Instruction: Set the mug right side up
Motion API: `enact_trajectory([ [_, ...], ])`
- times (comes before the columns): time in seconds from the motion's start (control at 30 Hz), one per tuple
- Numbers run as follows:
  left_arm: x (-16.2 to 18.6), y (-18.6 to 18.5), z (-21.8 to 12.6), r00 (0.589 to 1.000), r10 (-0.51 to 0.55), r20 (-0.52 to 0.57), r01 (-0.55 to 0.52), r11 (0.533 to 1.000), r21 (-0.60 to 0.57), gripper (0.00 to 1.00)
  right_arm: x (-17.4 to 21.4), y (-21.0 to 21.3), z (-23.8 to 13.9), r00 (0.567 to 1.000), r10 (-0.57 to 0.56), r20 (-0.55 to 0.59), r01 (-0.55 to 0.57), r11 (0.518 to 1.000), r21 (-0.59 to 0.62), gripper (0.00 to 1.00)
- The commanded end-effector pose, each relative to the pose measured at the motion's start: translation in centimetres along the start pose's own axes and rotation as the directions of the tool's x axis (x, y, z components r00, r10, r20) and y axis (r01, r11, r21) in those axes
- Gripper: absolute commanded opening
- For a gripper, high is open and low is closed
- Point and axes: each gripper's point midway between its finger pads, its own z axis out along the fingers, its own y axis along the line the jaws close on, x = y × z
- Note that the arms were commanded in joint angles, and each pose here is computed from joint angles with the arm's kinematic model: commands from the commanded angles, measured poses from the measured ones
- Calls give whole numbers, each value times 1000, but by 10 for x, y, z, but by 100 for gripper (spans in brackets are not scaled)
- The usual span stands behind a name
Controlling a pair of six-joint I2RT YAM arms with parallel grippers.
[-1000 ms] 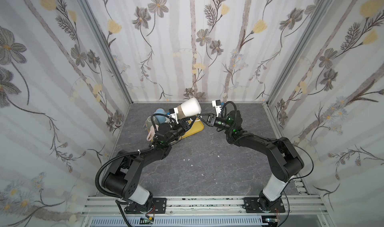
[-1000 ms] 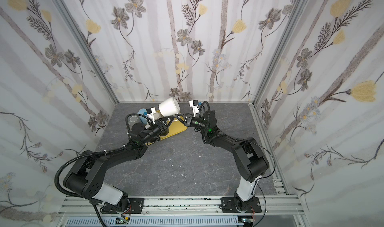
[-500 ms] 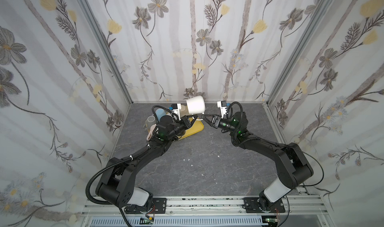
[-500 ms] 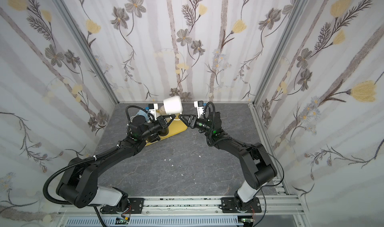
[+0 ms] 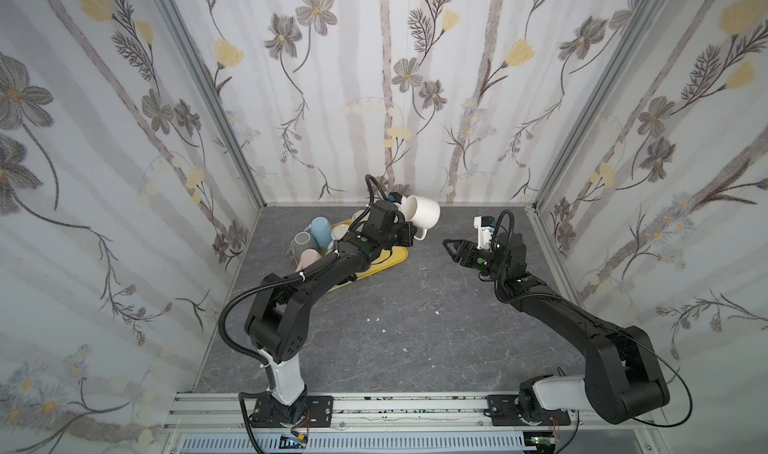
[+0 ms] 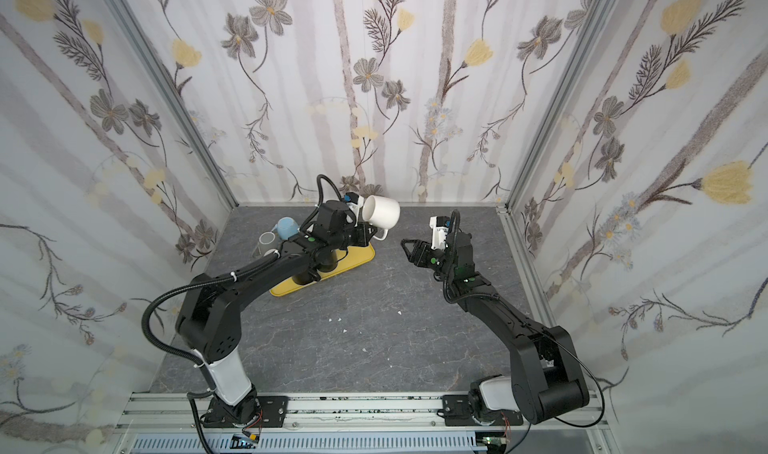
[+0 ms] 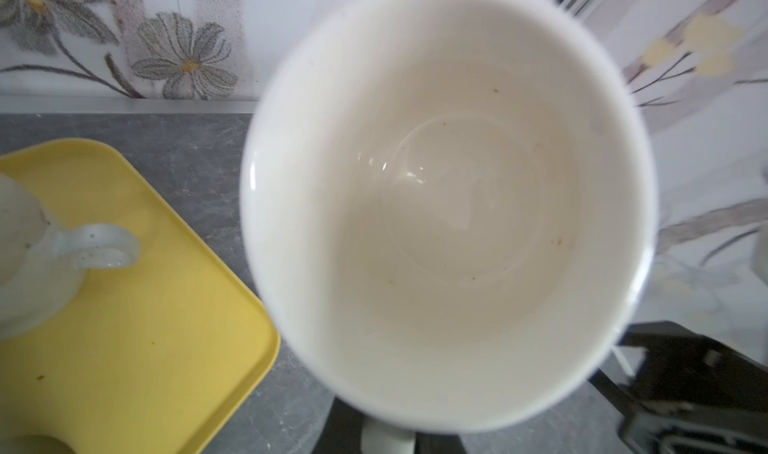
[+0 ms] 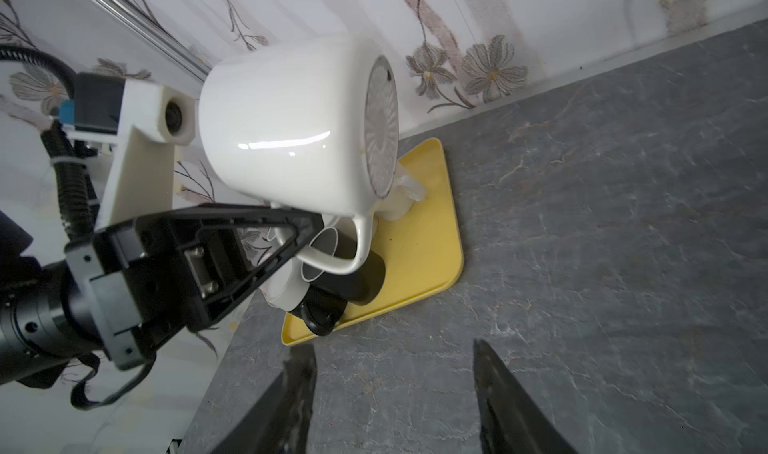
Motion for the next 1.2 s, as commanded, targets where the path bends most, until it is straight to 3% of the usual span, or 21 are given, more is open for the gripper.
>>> enact_trajectory([
  [0.0, 15, 24, 21, 969, 208, -134, -225, 965, -135, 0, 23, -25, -10, 998, 16, -58, -11, 996, 83, 59],
  [0.2, 14, 21, 65, 845, 495, -204, -515, 855, -60, 0, 35, -44, -37, 999, 15, -52, -6, 986, 165, 60],
  [0.37, 18, 16, 90, 721, 638, -270, -653, 756, 43, 0, 38, -56, -58, 1000, -2, -30, 9, 972, 237, 61],
  [0.5, 31, 13, 105, 634, 728, -263, -723, 678, 133, 1, 39, -61, -68, 1000, -9, -12, 11, 964, 264, 61],
  [0.7, 52, 23, 119, 522, 807, -278, -792, 579, 194, 1, 43, -63, -71, 1000, 1, -7, 1, 962, 271, 61],
  [1.17, 72, 47, 141, 352, 885, -304, -879, 424, 218, 0, 54, -70, -62, 998, 37, -50, -22, 963, 269, 61],
])
